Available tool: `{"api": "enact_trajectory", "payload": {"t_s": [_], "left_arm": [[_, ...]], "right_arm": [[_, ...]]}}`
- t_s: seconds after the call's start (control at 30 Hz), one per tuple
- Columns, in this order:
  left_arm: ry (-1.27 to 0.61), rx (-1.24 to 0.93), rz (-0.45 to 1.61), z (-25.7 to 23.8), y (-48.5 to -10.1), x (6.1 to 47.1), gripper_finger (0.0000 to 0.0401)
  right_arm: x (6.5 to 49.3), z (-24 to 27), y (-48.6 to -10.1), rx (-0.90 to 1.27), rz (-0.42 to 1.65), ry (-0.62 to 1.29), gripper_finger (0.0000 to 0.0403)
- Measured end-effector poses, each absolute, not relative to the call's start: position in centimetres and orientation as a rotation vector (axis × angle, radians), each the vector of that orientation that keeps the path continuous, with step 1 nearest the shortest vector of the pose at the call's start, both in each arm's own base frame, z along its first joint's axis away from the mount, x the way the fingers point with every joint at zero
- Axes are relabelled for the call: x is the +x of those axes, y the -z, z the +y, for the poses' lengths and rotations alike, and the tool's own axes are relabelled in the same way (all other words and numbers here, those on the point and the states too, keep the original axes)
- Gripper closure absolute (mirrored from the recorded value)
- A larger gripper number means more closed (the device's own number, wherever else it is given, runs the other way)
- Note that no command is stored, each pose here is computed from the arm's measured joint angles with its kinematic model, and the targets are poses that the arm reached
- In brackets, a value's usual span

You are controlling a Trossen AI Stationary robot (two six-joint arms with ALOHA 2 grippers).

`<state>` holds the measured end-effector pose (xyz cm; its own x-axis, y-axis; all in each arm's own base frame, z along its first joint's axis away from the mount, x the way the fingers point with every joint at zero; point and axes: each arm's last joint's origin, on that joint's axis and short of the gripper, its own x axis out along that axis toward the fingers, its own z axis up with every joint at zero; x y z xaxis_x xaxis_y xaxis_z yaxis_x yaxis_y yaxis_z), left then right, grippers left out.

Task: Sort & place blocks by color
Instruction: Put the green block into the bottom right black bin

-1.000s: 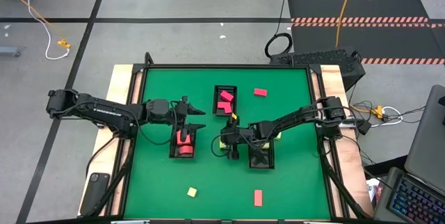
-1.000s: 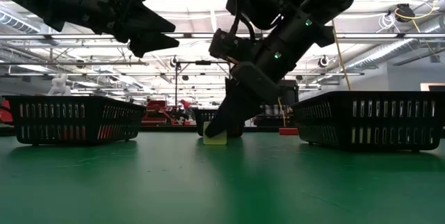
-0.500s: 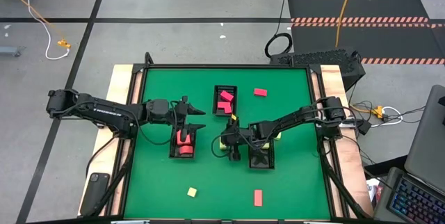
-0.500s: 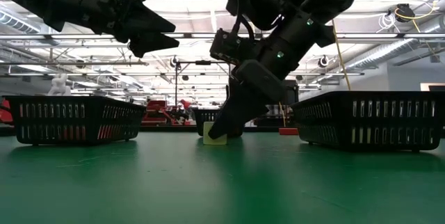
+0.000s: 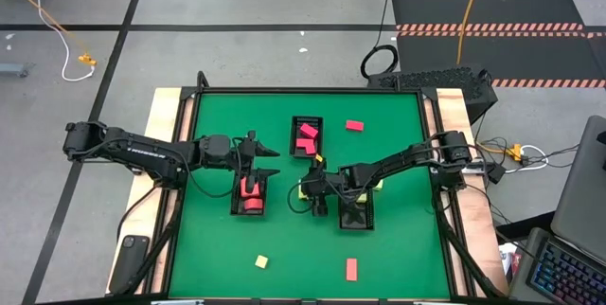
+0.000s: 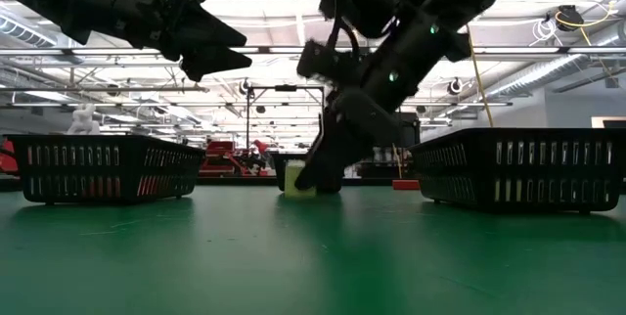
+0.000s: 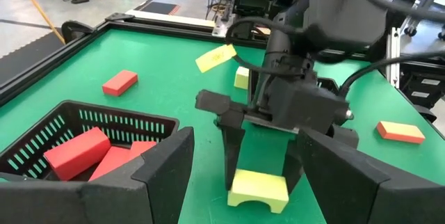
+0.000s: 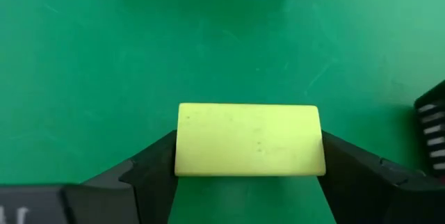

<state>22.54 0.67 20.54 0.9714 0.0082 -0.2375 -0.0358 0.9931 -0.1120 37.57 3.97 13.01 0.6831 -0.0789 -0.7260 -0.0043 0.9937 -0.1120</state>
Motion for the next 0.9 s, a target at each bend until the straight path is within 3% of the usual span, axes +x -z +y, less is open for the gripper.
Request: {"api": "enact_trajectory", "payload": {"t_s": [0.23, 0.53, 0.9], "left_arm": [[-0.022, -0.116, 0.24, 0.7, -20.5, 22.5, 0.0144], [-0.026, -0.122, 0.256, 0.7, -20.4, 22.5, 0.0144], [-0.049, -0.135, 0.257, 0.7, -20.4, 22.5, 0.0144]], "right_arm": [[35.7, 3.9, -18.0, -0.104, 0.794, 0.041, 0.0125], [29.3, 5.9, -23.4, -0.048, 0.944, 0.106, 0.0125], [27.2, 9.1, -21.9, -0.006, 1.129, 0.124, 0.0125]]}}
